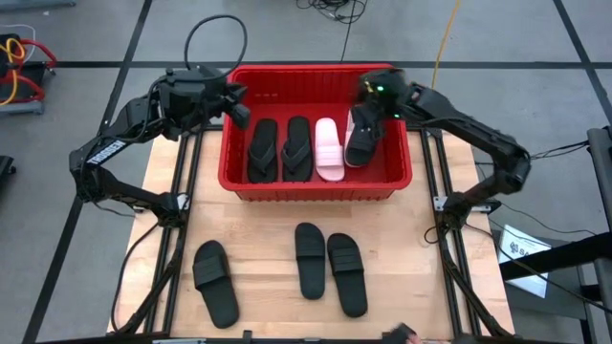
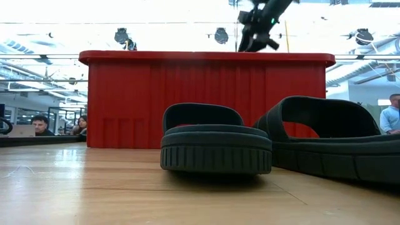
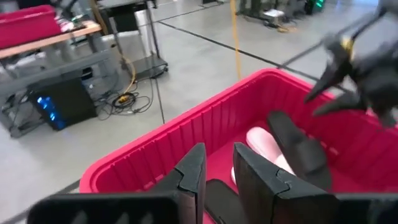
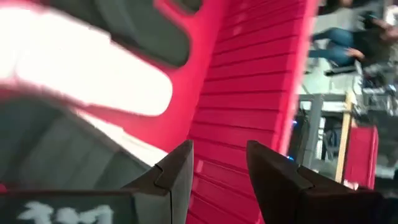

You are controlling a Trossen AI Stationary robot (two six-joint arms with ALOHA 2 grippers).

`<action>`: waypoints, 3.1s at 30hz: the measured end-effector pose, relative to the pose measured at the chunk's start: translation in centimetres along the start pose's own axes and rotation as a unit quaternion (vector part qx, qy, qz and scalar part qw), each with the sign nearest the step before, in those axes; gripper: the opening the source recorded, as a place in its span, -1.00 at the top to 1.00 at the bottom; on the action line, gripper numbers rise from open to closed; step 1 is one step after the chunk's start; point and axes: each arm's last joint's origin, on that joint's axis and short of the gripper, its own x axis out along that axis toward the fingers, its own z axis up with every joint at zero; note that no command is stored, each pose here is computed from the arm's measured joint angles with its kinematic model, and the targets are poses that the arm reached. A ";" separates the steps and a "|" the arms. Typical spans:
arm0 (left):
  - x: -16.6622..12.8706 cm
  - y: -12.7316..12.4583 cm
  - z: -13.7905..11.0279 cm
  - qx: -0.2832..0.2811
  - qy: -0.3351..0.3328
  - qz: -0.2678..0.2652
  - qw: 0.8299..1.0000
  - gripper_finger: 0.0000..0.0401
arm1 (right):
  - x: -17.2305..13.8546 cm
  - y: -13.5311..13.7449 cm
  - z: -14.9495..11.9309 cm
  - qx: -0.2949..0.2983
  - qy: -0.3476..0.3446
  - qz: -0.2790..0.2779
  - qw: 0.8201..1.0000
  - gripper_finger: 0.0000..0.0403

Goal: Pick and place slides into bin
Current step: Put the black slide into the red bin

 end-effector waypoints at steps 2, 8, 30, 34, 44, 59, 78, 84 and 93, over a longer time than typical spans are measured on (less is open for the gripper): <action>0.0 -0.2 -0.1 0.020 0.006 -0.019 1.000 0.62 | -2.1 -0.1 0.2 0.039 -0.017 -0.021 0.999 0.31; -0.4 -0.8 -1.2 0.056 0.058 -0.064 0.995 0.62 | -8.6 0.4 0.7 0.081 -0.099 -0.058 0.990 0.31; -6.2 -9.6 -7.6 0.211 0.170 -0.260 0.927 0.62 | -16.0 8.1 2.2 0.115 -0.306 0.058 0.943 0.31; -7.3 -11.0 -9.2 0.216 0.188 -0.285 0.915 0.62 | -16.8 8.5 2.8 0.177 -0.351 0.110 0.913 0.31; -9.1 -13.5 -12.4 0.224 0.193 -0.324 0.899 0.62 | -17.1 10.3 4.9 0.255 -0.370 0.289 0.845 0.31; -8.0 -17.6 -18.3 0.198 0.141 -0.329 0.913 0.62 | -19.9 12.4 5.3 0.191 -0.422 0.408 0.787 0.31; -3.8 -26.5 -27.5 0.274 0.185 -0.308 0.892 0.62 | -20.7 12.6 4.4 0.194 -0.418 0.415 0.784 0.31; -2.9 -28.0 -29.4 0.271 0.184 -0.311 0.892 0.62 | -20.7 12.6 4.3 0.195 -0.418 0.416 0.784 0.31; -1.8 -29.0 -32.0 0.300 0.175 -0.264 0.900 0.62 | -20.7 12.6 4.3 0.195 -0.417 0.417 0.784 0.31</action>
